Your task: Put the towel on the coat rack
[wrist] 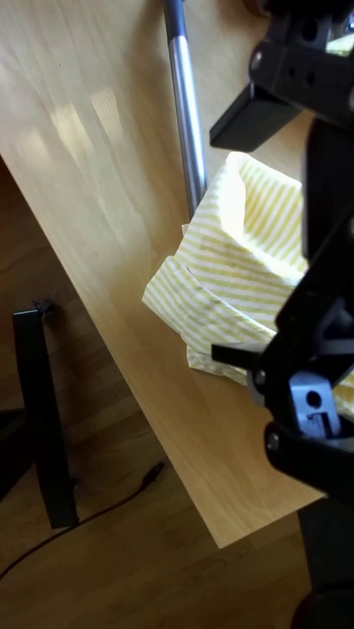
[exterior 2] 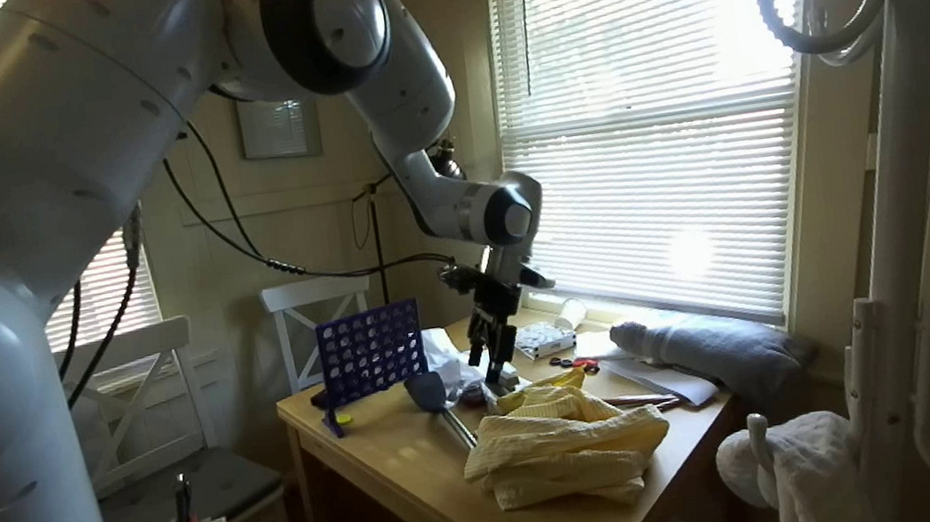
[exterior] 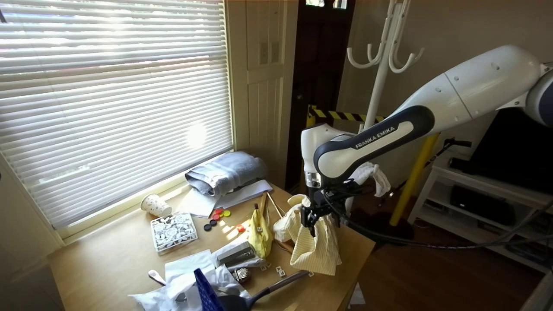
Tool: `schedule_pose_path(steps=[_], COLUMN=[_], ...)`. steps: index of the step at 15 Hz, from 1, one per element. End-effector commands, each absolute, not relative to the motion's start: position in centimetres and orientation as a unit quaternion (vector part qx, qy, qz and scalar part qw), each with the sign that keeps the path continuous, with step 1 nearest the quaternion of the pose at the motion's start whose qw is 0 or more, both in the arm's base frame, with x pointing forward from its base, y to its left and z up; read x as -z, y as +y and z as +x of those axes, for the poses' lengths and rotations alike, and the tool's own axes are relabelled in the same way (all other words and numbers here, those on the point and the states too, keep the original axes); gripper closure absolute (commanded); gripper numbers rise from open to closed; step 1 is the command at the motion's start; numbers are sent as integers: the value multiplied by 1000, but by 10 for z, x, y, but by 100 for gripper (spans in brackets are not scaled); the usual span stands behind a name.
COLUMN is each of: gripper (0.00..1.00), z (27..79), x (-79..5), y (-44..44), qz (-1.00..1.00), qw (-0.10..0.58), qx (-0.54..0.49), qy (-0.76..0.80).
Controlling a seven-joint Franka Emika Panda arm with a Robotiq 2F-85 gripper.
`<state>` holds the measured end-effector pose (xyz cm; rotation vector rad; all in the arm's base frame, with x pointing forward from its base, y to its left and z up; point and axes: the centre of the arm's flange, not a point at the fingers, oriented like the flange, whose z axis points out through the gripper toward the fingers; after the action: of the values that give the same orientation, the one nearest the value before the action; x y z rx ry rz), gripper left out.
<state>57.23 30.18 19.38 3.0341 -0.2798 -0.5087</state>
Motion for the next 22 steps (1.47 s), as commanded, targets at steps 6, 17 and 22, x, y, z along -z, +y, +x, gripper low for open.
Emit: schedule_pose_path(steps=[6, 17, 22], gripper=[0, 0, 35], z=[615, 635, 641], x=[-130, -95, -83], y=[315, 316, 315], qz=[950, 941, 938], qw=[19, 71, 78], qx=[236, 238, 243], qy=[-202, -230, -235])
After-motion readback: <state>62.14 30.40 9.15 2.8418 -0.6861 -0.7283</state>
